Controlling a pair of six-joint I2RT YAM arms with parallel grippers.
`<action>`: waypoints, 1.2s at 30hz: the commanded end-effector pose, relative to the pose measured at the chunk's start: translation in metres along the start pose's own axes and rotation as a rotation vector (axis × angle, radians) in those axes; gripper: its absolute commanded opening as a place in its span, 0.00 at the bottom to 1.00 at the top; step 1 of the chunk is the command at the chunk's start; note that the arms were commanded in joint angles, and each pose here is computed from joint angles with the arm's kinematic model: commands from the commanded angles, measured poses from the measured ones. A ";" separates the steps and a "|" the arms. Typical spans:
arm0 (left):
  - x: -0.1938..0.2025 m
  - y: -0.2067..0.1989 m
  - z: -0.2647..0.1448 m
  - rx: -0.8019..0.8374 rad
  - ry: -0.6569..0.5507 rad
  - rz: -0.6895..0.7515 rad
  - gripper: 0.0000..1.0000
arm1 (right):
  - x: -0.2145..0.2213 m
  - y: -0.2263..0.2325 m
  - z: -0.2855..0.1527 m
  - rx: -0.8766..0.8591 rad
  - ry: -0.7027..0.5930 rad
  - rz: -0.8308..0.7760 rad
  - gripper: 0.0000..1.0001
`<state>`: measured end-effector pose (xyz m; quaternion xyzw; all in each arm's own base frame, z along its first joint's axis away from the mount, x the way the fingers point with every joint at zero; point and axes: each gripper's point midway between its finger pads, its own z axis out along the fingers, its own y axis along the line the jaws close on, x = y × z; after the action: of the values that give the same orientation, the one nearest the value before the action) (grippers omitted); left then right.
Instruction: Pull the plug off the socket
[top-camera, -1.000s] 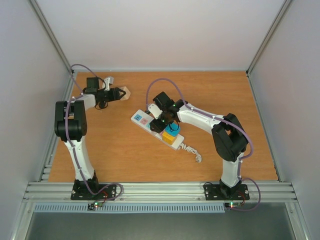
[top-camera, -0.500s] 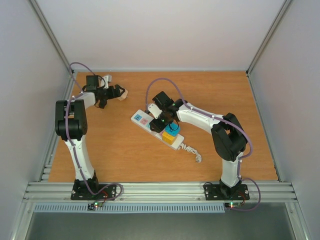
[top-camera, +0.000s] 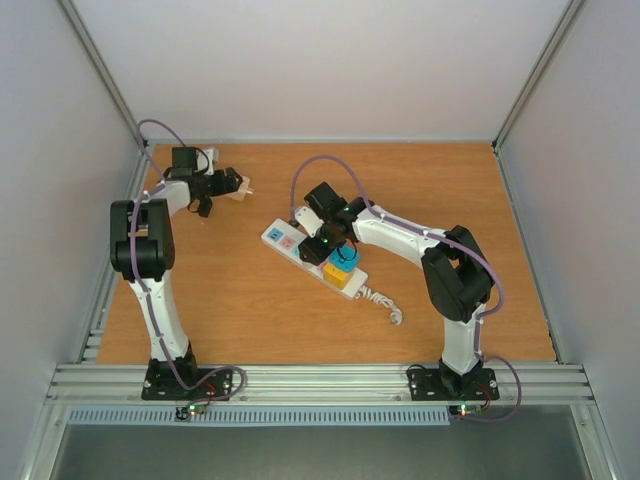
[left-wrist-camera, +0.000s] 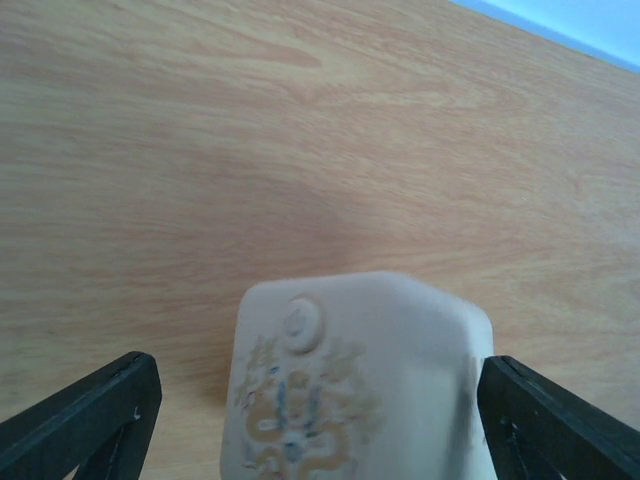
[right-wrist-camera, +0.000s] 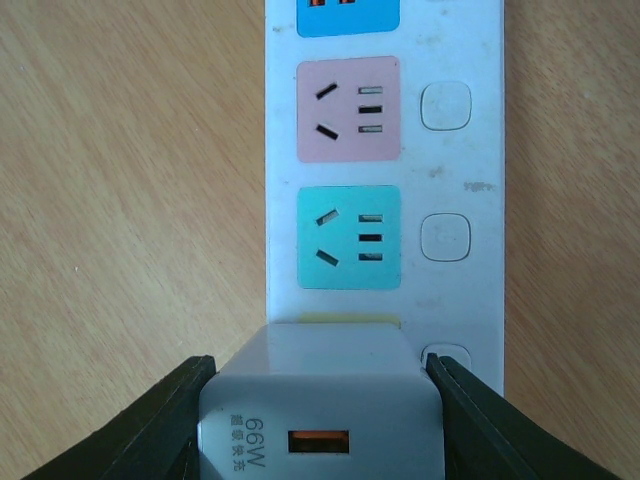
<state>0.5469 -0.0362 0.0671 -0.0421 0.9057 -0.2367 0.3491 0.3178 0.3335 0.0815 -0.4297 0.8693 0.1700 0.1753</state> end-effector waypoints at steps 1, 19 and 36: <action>-0.020 0.010 -0.011 -0.086 -0.035 0.034 0.87 | 0.010 0.003 0.027 -0.018 0.051 0.014 0.46; -0.030 -0.034 -0.067 -0.010 -0.097 0.224 0.97 | -0.032 0.012 0.007 -0.032 -0.028 0.008 0.68; 0.027 -0.091 -0.122 0.164 -0.055 0.471 0.97 | -0.081 0.026 -0.085 -0.068 -0.226 0.041 0.86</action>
<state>0.4610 -0.0568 0.1500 0.1280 0.8820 -0.2106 0.4017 0.3432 0.3786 0.1512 -0.4123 0.8539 0.2203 0.2289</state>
